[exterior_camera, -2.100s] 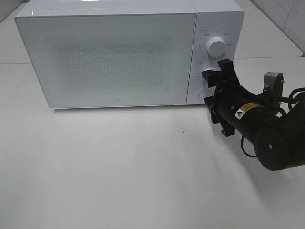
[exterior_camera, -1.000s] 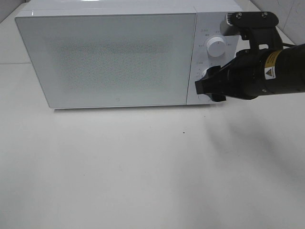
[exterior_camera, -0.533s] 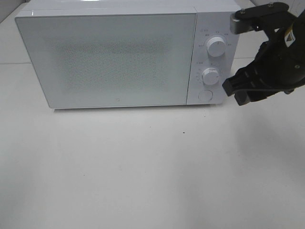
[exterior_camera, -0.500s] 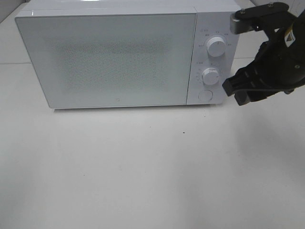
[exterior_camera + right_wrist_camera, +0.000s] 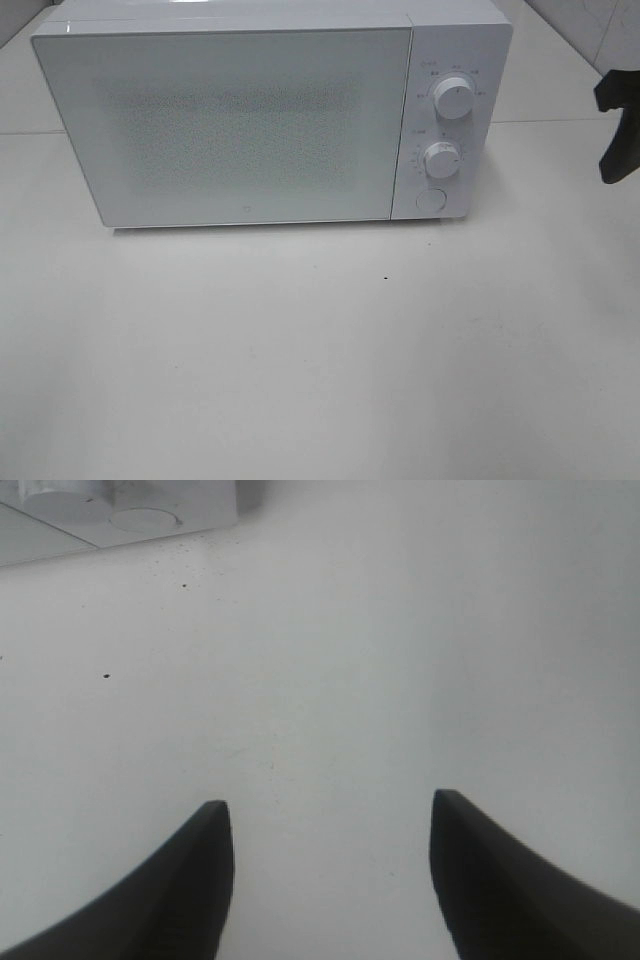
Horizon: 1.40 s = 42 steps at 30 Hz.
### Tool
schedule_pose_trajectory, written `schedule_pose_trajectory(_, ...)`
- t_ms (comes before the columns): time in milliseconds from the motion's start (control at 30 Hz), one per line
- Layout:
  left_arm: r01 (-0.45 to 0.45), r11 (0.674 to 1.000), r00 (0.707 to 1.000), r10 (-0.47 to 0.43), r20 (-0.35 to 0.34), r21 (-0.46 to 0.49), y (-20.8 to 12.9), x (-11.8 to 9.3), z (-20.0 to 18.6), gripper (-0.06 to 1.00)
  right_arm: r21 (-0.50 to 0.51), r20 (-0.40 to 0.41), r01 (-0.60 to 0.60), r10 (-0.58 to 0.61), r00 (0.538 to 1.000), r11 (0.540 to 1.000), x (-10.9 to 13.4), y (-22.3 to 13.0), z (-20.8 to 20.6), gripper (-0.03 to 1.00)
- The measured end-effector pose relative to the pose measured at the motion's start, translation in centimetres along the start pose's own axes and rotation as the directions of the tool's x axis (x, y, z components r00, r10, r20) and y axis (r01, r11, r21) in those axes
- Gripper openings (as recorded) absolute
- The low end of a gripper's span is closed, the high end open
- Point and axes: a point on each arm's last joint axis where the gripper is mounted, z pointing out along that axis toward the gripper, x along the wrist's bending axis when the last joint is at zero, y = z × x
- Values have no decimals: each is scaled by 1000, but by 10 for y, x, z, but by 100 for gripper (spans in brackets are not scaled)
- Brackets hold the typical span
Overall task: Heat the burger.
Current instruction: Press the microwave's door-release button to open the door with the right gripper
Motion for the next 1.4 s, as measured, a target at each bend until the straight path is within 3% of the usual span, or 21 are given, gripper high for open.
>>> schedule_pose_trajectory(333, 0, 1000, 1000, 0, 0, 0, 0, 0, 0, 0, -46, 10, 1, -1, 1000, 999, -3, -25, -56, 55)
schedule_pose_trajectory(500, 0, 1000, 1000, 0, 0, 0, 0, 0, 0, 0, -121, 42, 32, -27, 999, 992, -6, -64, -95, 55)
schedule_pose_trajectory(600, 0, 1000, 1000, 0, 0, 0, 0, 0, 0, 0, -122, 42, 33, -28, 999, 992, -7, -71, -97, 55)
schedule_pose_trajectory(667, 0, 1000, 1000, 0, 0, 0, 0, 0, 0, 0, -143, 41, 38, -32, 999, 989, -9, -104, -101, 55)
schedule_pose_trajectory(933, 0, 1000, 1000, 0, 0, 0, 0, 0, 0, 0, -187, 42, 51, -44, 998, 981, -14, -153, -99, 55)
schedule_pose_trajectory(1300, 0, 1000, 1000, 0, 0, 0, 0, 0, 0, 0, -330, 52, 99, -87, 995, 939, -19, -206, -96, 55)
schedule_pose_trajectory(1400, 0, 1000, 1000, 0, 0, 0, 0, 0, 0, 0, -408, 55, 108, -94, 994, 907, -19, -216, -97, 55)
